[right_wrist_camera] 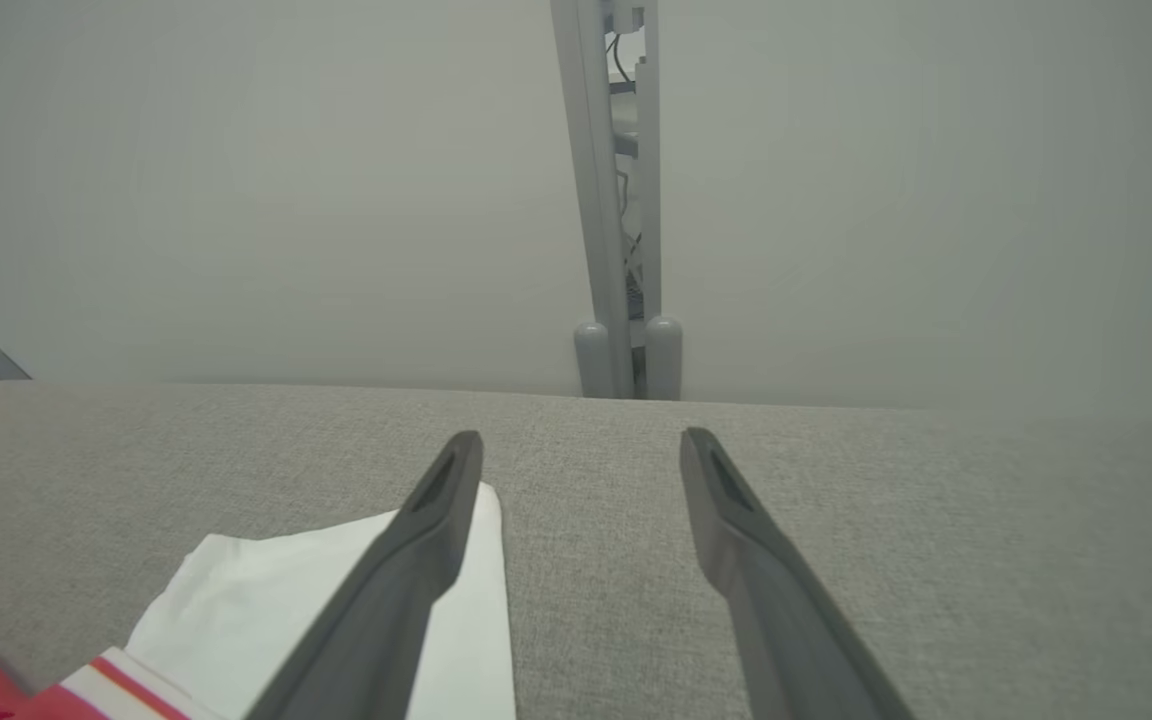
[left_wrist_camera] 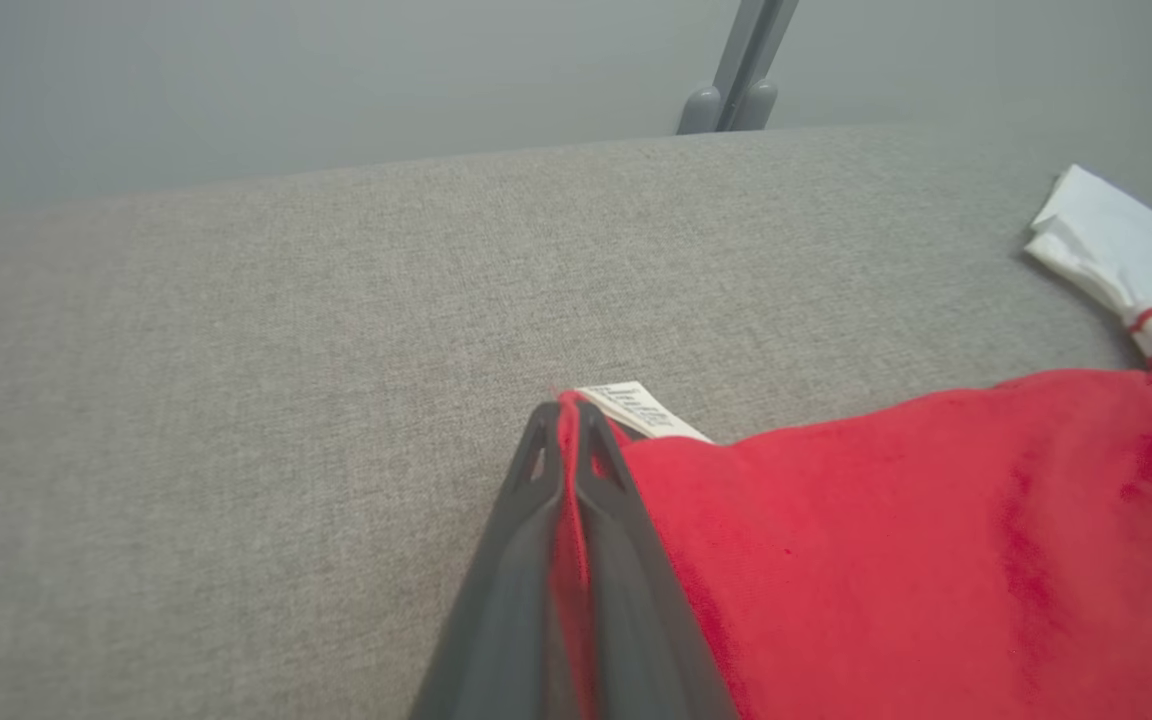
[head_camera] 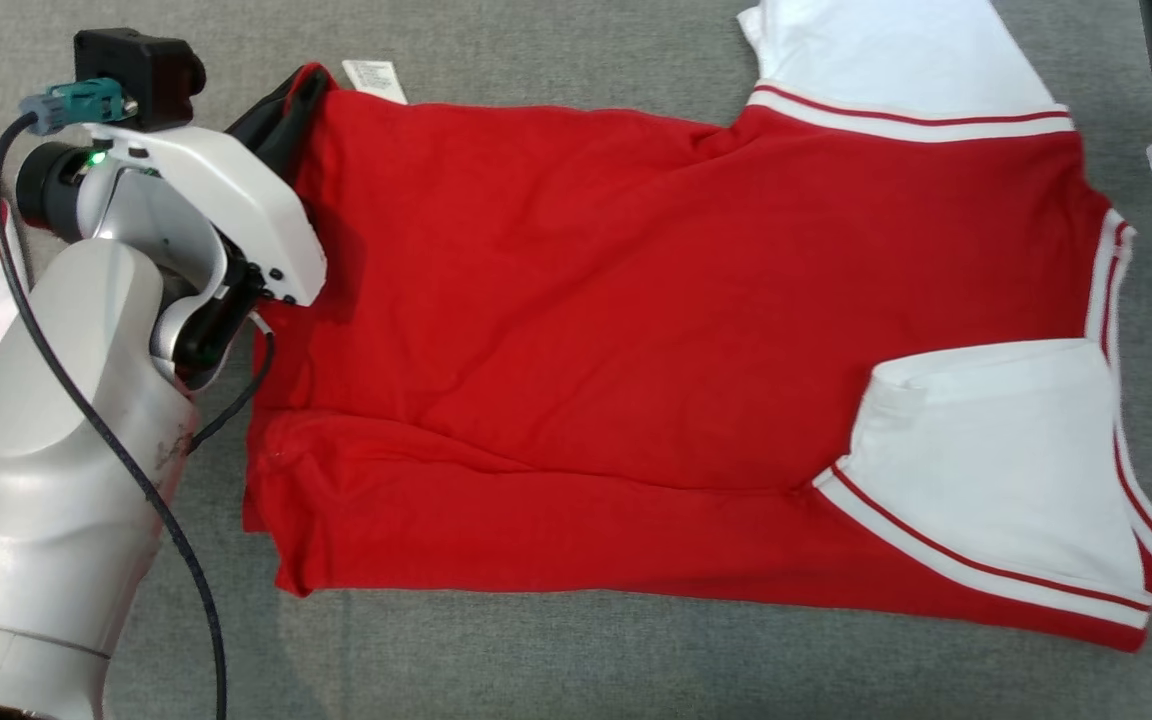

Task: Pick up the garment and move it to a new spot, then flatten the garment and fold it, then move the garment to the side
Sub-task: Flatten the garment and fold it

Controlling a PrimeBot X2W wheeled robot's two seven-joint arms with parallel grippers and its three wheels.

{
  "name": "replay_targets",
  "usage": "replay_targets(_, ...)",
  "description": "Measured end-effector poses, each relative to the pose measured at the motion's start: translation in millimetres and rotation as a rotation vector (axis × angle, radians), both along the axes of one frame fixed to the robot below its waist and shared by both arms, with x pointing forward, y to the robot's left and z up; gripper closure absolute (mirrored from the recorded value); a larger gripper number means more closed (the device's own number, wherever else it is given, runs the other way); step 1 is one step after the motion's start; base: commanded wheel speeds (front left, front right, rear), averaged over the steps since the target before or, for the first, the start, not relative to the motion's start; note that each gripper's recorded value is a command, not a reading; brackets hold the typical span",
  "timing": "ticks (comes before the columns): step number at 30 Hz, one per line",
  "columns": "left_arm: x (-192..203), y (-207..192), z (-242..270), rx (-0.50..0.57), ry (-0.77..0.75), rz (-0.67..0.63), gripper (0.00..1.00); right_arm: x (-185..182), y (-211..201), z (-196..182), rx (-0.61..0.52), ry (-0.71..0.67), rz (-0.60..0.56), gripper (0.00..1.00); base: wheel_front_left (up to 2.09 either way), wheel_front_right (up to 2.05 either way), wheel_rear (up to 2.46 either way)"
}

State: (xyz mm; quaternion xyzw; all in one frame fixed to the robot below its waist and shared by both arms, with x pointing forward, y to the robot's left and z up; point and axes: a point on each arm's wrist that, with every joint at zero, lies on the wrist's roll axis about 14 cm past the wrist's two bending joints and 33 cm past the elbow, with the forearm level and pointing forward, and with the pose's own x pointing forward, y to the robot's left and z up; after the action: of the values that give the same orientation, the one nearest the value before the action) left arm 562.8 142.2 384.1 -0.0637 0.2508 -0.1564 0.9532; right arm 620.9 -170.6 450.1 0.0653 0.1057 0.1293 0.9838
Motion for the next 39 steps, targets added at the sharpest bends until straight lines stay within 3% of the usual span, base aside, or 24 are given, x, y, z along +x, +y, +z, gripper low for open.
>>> replay_targets(6,-1.2,2.8,-6.5,-0.008,0.007,0.014,1.0,23.4,35.1,-46.1,-0.037,0.15,0.096,0.0,0.0,0.0,0.0)
replay_targets(16,-3.8,10.3,-17.4,-0.007,0.014,0.033,1.0,36.1,75.8,-86.0,-0.098,0.269,0.219,0.0,0.0,0.0,0.0)
replay_targets(17,-3.4,10.8,-17.7,-0.006,0.012,0.033,1.0,37.2,76.6,-87.4,-0.097,0.283,0.221,0.47,0.0,0.0,0.0)
replay_targets(18,-3.0,10.7,-17.6,-0.006,0.011,0.032,1.0,37.9,78.6,-87.3,-0.092,0.289,0.226,0.69,0.0,0.0,0.0)
replay_targets(19,-2.8,9.8,-17.3,-0.01,0.008,0.031,1.0,37.3,79.7,-88.2,-0.09,0.302,0.231,1.0,0.0,0.0,0.0)
replay_targets(24,-1.8,7.4,-15.6,-0.048,0.011,0.042,1.0,37.0,79.9,-77.2,-0.07,0.277,0.247,1.0,0.0,0.0,0.0)
replay_targets(32,8.8,14.9,9.9,-0.119,-0.047,0.08,1.0,44.5,64.3,-17.6,0.002,0.119,0.237,1.0,0.0,0.0,0.0)
replay_targets(39,9.6,16.5,27.7,-0.2,-0.065,0.109,1.0,35.3,59.0,6.3,0.041,0.084,0.246,1.0,0.0,0.0,0.0)
